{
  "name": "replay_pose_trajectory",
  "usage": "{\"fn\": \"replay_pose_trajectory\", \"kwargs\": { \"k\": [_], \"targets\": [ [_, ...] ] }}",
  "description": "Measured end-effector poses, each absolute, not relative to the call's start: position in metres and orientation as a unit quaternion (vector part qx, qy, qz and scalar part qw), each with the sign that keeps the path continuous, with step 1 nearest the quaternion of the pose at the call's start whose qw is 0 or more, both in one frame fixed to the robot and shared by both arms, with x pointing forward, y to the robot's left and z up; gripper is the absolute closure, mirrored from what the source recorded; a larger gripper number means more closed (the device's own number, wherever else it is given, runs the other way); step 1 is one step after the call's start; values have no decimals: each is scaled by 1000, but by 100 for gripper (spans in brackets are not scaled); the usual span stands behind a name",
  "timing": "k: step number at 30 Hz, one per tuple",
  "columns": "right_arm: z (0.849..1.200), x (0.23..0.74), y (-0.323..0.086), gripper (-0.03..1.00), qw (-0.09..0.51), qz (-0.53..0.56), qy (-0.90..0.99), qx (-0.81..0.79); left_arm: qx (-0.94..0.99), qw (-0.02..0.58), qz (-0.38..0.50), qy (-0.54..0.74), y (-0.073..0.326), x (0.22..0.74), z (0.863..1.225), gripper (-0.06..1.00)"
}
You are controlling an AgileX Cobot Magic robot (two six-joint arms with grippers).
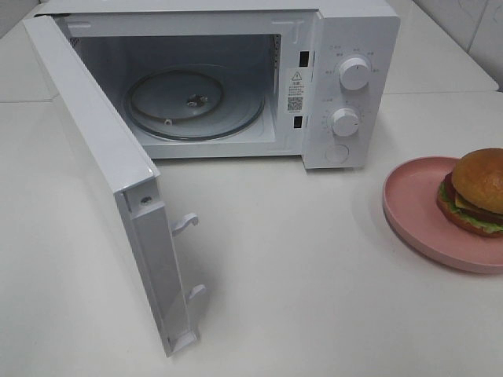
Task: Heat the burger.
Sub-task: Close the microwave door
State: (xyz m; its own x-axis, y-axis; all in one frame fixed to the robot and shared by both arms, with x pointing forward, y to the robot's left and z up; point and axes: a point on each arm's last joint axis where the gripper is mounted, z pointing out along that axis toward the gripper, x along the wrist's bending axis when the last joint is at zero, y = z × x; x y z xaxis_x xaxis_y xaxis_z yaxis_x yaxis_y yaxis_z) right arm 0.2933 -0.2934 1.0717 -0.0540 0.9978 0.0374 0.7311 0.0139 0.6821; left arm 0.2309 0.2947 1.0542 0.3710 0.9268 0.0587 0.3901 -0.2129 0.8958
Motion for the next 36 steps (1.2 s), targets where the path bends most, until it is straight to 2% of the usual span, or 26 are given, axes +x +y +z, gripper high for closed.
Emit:
{"fn": "replay_pose_trajectory", "kwargs": {
  "k": [4, 15, 25, 36],
  "targets": [
    [1063, 267, -289, 41, 257, 334, 676, 604, 711, 424, 317, 463, 295, 231, 1054, 94],
    [1051, 238, -290, 42, 299, 387, 656, 576, 711, 424, 317, 463, 295, 231, 1054, 94],
    [1050, 230, -294, 43, 319, 397, 635, 581, 645, 501, 388, 427, 295, 237, 1080, 94],
    [1050, 230, -294, 43, 318, 398, 632, 584, 667, 465, 359, 458, 279, 304, 1084, 94]
  ]
}}
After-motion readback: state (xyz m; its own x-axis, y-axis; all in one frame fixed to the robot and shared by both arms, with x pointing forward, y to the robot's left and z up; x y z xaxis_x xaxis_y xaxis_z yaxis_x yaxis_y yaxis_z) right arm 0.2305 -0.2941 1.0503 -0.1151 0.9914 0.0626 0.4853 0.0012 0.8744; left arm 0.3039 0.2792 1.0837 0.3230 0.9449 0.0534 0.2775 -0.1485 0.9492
